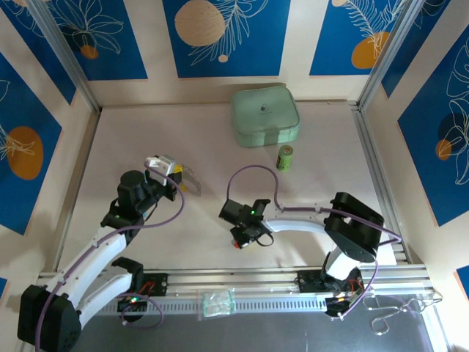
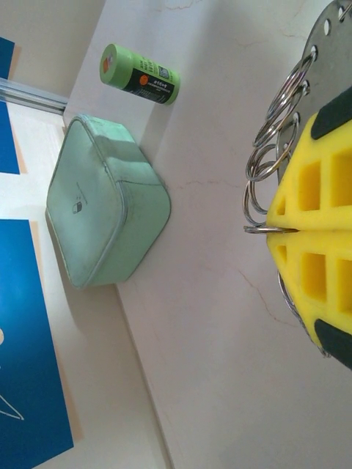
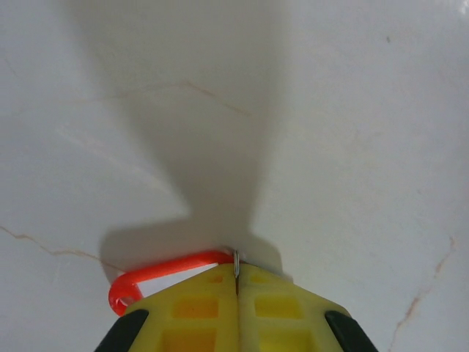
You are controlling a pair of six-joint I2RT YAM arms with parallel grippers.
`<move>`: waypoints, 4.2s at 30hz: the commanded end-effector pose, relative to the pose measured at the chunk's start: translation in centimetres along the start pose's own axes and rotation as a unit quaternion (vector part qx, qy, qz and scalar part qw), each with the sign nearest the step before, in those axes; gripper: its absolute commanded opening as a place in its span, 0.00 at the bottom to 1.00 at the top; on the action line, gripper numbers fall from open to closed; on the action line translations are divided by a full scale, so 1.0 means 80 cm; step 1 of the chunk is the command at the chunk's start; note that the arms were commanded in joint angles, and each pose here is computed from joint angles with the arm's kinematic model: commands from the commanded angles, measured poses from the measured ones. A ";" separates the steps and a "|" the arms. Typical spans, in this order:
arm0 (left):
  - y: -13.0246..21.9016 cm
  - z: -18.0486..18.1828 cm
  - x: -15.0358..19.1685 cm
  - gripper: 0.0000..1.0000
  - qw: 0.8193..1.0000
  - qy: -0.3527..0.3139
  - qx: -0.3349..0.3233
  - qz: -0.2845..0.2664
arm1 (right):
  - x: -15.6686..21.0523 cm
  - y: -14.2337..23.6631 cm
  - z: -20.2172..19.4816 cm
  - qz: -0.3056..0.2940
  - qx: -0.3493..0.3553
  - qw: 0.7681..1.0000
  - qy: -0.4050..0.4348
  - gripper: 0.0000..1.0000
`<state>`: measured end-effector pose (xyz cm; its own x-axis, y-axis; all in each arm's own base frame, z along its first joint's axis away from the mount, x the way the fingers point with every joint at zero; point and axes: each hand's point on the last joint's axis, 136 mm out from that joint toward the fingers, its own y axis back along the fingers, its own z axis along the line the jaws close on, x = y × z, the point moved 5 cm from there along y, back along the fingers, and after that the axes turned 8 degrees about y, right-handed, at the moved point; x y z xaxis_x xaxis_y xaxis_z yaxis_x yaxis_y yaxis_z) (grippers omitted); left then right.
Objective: Put the keys on the keyring
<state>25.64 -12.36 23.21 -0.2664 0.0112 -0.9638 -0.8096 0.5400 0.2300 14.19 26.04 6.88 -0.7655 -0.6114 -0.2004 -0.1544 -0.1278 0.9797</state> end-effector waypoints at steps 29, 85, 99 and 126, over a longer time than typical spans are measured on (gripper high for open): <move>0.007 -0.015 -0.035 0.00 0.998 -0.028 0.022 -0.046 | -0.018 0.004 -0.005 0.010 0.019 1.000 -0.018 0.13; 0.008 -0.018 -0.033 0.00 0.998 -0.039 0.027 -0.043 | -0.026 0.018 -0.005 -0.004 0.022 1.000 -0.015 0.00; 0.021 -0.072 -0.040 0.00 0.975 -0.092 0.195 -0.055 | -0.043 0.137 -0.019 -0.257 -0.070 0.960 0.086 0.00; 0.011 -0.188 0.041 0.00 0.908 -0.090 0.400 0.083 | -0.035 0.217 -0.025 -0.411 -0.206 0.865 0.203 0.00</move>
<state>15.88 -24.15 21.21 -0.2502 0.2693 -0.9300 -0.0838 0.9509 0.2979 15.62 23.32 24.51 -0.2514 -0.3886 -0.8864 -0.3006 -0.8392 0.4532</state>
